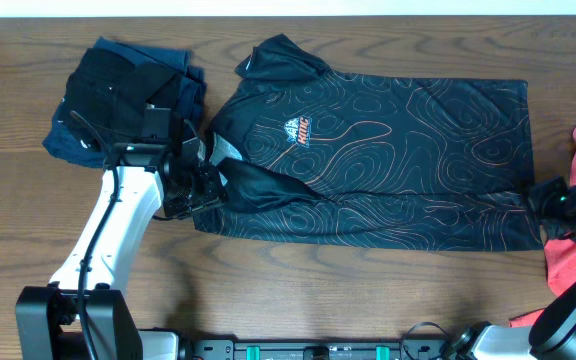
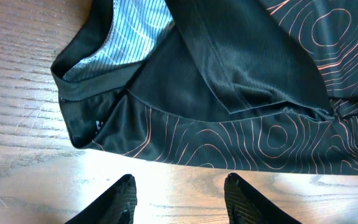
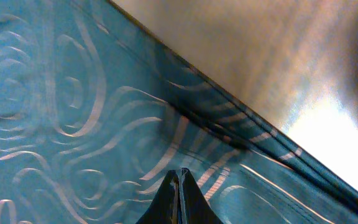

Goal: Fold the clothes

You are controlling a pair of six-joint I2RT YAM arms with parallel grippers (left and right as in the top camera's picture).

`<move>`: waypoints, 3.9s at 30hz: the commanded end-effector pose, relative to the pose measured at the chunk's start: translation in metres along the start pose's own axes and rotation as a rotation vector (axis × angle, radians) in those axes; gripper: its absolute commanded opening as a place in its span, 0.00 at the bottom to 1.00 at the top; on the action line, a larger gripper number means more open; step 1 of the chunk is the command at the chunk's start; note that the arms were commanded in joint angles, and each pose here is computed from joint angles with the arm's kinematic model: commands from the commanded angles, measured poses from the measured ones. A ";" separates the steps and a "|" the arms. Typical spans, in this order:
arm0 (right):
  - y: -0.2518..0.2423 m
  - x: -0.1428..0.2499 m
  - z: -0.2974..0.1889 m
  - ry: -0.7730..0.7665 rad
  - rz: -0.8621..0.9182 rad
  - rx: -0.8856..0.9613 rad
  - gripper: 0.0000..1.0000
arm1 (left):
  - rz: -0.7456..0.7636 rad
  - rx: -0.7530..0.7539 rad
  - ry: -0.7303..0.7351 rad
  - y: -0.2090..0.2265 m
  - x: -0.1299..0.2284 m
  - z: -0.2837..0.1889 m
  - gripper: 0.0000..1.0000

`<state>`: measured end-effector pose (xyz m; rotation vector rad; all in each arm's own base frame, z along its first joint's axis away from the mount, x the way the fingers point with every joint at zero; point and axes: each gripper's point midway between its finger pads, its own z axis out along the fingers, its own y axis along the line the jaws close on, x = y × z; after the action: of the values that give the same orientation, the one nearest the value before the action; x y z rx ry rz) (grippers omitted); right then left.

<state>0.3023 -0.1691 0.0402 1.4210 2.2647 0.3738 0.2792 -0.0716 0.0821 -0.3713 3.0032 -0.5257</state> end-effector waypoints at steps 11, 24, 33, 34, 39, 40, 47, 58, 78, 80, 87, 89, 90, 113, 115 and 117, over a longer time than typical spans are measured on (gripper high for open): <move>-0.019 -0.004 -0.002 -0.015 0.051 0.104 0.45 | 0.010 0.010 -0.012 -0.003 -0.004 -0.002 0.49; -0.019 0.018 0.044 0.122 0.069 0.043 0.27 | 0.009 0.010 -0.011 -0.003 -0.003 -0.002 0.49; -0.018 0.014 0.030 0.107 0.078 0.038 0.13 | 0.009 0.010 -0.011 -0.002 -0.004 -0.002 0.49; -0.017 0.012 0.026 0.100 0.081 0.037 0.12 | 0.009 0.010 -0.011 -0.002 -0.004 -0.002 0.49; -0.011 0.001 0.004 0.047 0.081 0.017 0.01 | 0.009 0.010 -0.012 -0.003 -0.004 -0.002 0.49; -0.010 0.000 0.000 0.037 0.080 0.012 0.01 | 0.009 0.010 -0.012 -0.003 -0.004 -0.002 0.49; 0.002 -0.014 -0.016 -0.035 0.112 -0.028 0.01 | 0.009 0.010 -0.012 -0.003 -0.004 -0.002 0.49; 0.026 -0.018 0.002 -0.067 0.080 -0.065 0.01 | 0.011 0.011 -0.014 -0.003 -0.004 -0.002 0.49; 0.075 -0.012 -0.040 -0.036 -0.062 -0.338 0.47 | 0.461 0.005 0.007 -0.057 0.008 0.039 0.49; 0.076 -0.008 -0.047 -0.032 -0.081 -0.336 0.47 | 0.458 0.001 0.023 -0.055 0.007 0.049 0.49; 0.075 0.002 -0.062 -0.027 -0.115 -0.328 0.47 | 0.425 -0.023 0.113 -0.042 0.008 0.088 0.49; 0.075 0.002 -0.062 -0.025 -0.113 -0.326 0.47 | 0.415 -0.026 0.121 -0.041 0.008 0.093 0.49; 0.075 0.003 -0.062 -0.022 -0.112 -0.326 0.47 | 0.410 -0.027 0.121 -0.040 0.007 0.095 0.48; 0.071 0.003 -0.061 -0.026 -0.121 -0.304 0.45 | 0.373 -0.004 0.069 -0.054 -0.001 0.099 0.48; 0.071 0.003 -0.061 -0.025 -0.120 -0.304 0.45 | 0.385 -0.016 0.054 -0.056 -0.003 0.101 0.46; 0.070 0.003 -0.060 -0.025 -0.120 -0.304 0.45 | 0.386 -0.037 0.039 -0.056 -0.005 0.102 0.40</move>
<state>0.3265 -0.1343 0.1189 1.1566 2.1508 0.6444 0.3038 -0.1545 0.0064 0.2205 3.0177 -0.4975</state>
